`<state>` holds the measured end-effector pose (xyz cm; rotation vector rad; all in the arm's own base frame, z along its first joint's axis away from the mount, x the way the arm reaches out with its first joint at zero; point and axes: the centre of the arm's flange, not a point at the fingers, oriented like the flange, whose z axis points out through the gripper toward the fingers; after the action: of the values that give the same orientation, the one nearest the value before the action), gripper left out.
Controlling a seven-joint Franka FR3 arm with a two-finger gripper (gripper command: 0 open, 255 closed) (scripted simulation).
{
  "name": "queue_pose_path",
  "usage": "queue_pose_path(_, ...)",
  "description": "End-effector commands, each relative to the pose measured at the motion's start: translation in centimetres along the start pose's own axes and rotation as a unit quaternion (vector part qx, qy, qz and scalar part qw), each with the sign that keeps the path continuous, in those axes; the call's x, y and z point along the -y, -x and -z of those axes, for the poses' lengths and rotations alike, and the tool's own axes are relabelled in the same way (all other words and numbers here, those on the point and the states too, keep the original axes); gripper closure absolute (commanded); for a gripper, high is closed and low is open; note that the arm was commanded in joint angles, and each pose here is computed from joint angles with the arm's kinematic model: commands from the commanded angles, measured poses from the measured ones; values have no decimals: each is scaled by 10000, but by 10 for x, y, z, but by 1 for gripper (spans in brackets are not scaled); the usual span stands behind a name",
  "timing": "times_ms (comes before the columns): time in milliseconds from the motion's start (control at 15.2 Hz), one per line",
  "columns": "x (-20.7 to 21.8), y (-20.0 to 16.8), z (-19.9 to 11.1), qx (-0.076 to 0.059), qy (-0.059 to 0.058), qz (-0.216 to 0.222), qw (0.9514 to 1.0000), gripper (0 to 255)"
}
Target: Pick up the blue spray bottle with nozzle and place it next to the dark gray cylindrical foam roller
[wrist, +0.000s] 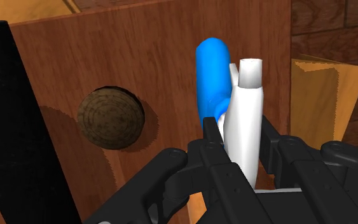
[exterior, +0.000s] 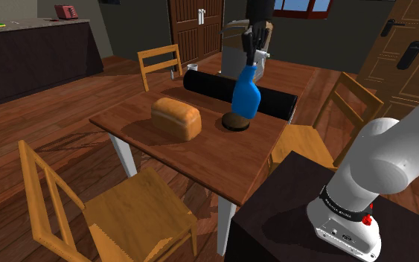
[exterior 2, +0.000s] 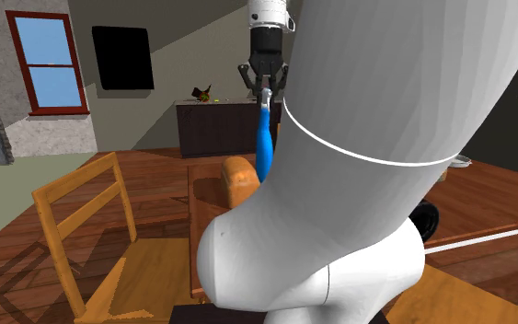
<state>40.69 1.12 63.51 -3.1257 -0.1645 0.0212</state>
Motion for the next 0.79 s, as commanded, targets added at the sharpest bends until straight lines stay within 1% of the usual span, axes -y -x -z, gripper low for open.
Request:
queue_pose_path(0,1,0,11,1,0,0,10000,255)
queue_pose_path(726,1,1,69,1,0,0,10000,255)
